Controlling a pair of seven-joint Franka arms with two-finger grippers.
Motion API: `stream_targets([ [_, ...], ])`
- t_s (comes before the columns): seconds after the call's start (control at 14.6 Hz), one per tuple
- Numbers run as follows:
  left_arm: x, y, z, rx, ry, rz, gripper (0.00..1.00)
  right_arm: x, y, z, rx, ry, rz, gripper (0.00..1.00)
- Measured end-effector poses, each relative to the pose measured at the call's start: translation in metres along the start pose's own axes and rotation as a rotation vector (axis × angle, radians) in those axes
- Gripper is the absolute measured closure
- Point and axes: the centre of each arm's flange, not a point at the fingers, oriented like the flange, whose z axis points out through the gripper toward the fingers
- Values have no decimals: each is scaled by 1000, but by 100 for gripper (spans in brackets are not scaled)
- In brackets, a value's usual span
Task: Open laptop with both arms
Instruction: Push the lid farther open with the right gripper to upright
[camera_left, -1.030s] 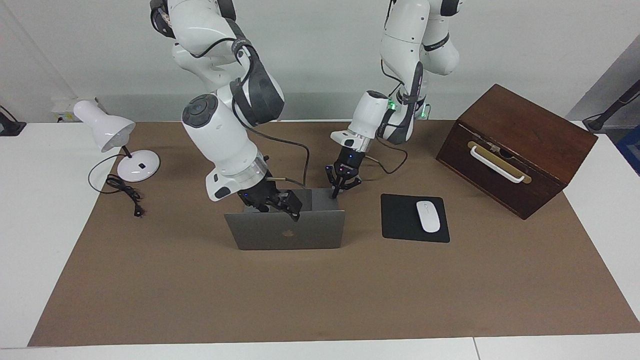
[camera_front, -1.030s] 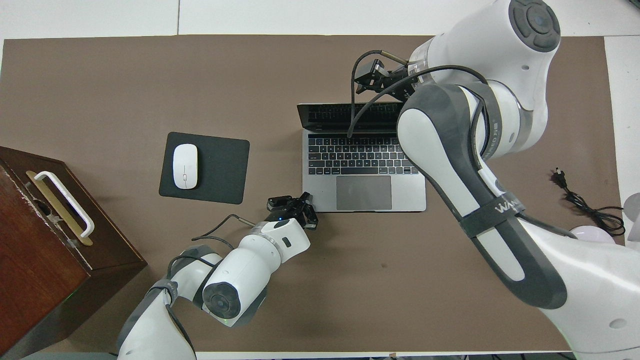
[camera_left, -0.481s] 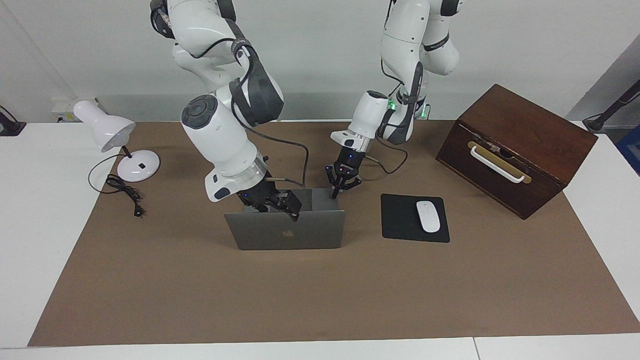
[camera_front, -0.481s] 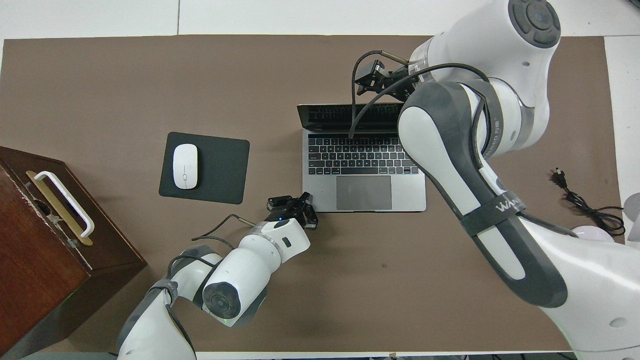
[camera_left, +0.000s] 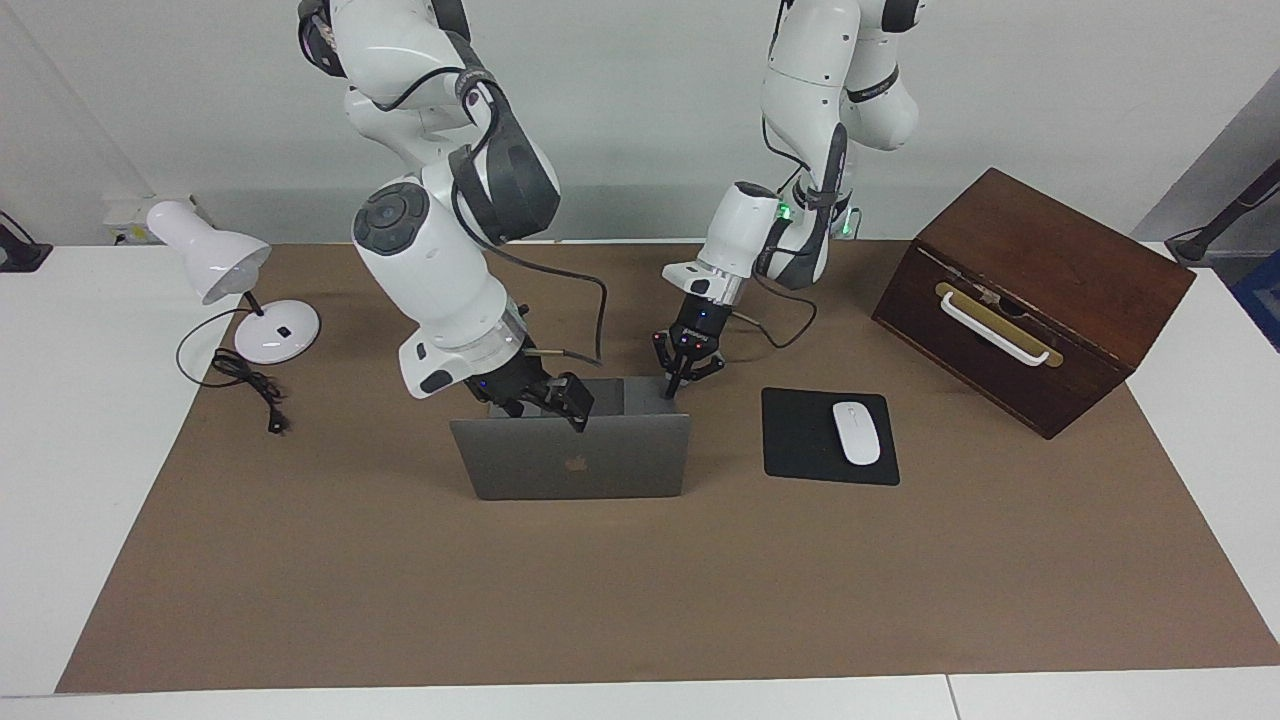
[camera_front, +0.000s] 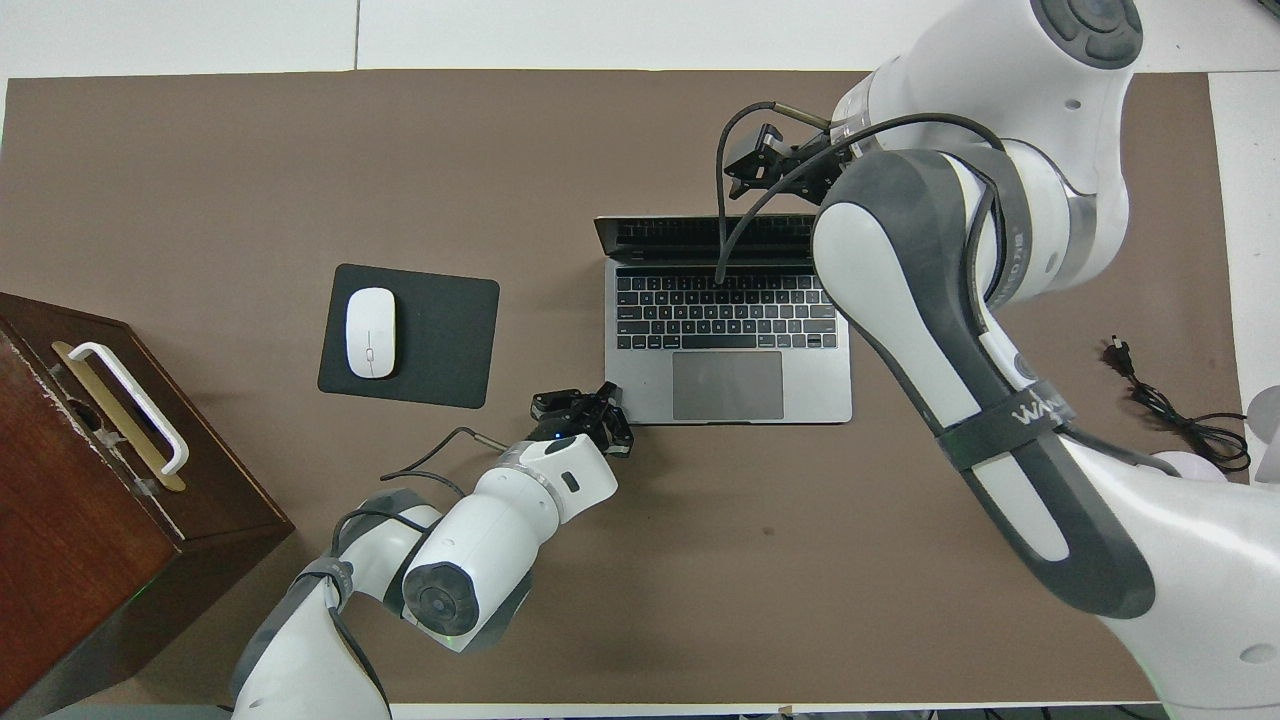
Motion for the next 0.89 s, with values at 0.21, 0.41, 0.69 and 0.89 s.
stream_targets([
  [0.21, 0, -1, 0, 2, 0, -3, 99, -2, 1, 0, -21, -12, -6, 0],
  [0.41, 1, -5, 0, 12, 3, -31, 99, -5, 2, -7, -36, -22, -46, 0],
  [0.69, 6, -6, -1, 17, 15, -55, 99, -11, 6, -20, -55, -48, -79, 0],
  [0.89, 11, -8, -2, 24, 29, -92, 99, -14, 15, -37, -99, -44, -129, 0],
])
